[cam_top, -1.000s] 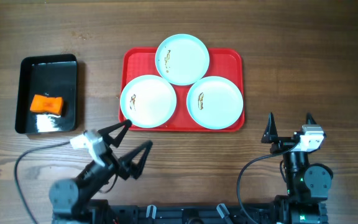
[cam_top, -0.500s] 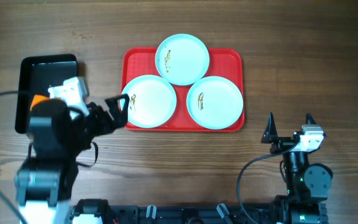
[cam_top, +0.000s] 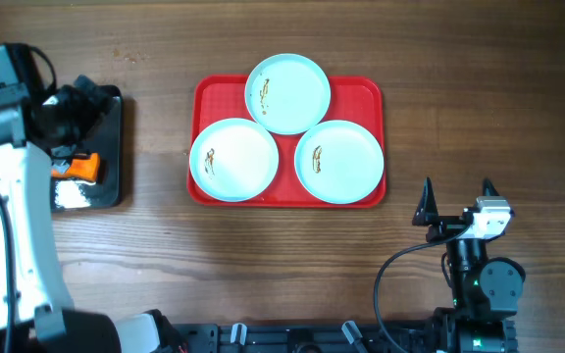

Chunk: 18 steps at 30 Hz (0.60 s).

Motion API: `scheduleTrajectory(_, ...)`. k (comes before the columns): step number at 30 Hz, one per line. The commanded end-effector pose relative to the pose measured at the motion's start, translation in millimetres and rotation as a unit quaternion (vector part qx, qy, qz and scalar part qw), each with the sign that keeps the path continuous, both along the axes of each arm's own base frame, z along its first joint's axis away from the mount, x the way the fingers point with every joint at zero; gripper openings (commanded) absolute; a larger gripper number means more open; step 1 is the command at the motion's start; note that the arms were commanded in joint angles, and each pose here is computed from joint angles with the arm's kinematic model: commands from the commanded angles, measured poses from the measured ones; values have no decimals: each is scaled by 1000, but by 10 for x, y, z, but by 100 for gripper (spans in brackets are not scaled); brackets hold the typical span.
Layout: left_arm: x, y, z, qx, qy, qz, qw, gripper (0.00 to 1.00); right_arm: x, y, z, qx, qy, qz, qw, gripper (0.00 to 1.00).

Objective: Clean dirty plates on tray and stack at the side
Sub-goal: 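Move the left gripper over the black tray toward the orange sponge, then grasp the orange sponge with the left gripper and lift it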

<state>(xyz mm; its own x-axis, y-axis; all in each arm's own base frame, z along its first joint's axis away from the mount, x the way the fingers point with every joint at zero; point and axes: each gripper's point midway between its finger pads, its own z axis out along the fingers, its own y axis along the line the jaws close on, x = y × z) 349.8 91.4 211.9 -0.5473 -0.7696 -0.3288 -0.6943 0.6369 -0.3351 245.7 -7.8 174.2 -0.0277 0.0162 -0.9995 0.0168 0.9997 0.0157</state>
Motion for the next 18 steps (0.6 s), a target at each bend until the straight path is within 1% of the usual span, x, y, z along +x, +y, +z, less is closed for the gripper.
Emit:
scheduleTrajectory(1, 35, 431, -159, 8, 18, 110, 994, 100, -1, -13, 1, 7, -4, -3, 1000, 100)
scheduleTrajectory(3, -20, 682, -271, 24, 36, 166, 985, 100, -1, -13, 1, 7, -4, -3, 1000, 100)
scheduleTrajectory(7, -80, 923, -518, 11, 66, 211, 975, 100, -1, -13, 1, 7, -4, -3, 1000, 100)
scheduleTrajectory(13, -100, 1043, -1016, -6, 129, 222, 966, 99, -1, -13, 1, 7, -4, -3, 1000, 100)
scheduleTrajectory(15, -63, 1063, -1161, -8, 140, 222, 965, 92, -1, -13, 1, 7, -4, -3, 1000, 100)
scheduleTrajectory(18, 10, 1102, -1365, -10, 148, 221, 964, 90, -1, -13, 1, 7, -4, -3, 1000, 100)
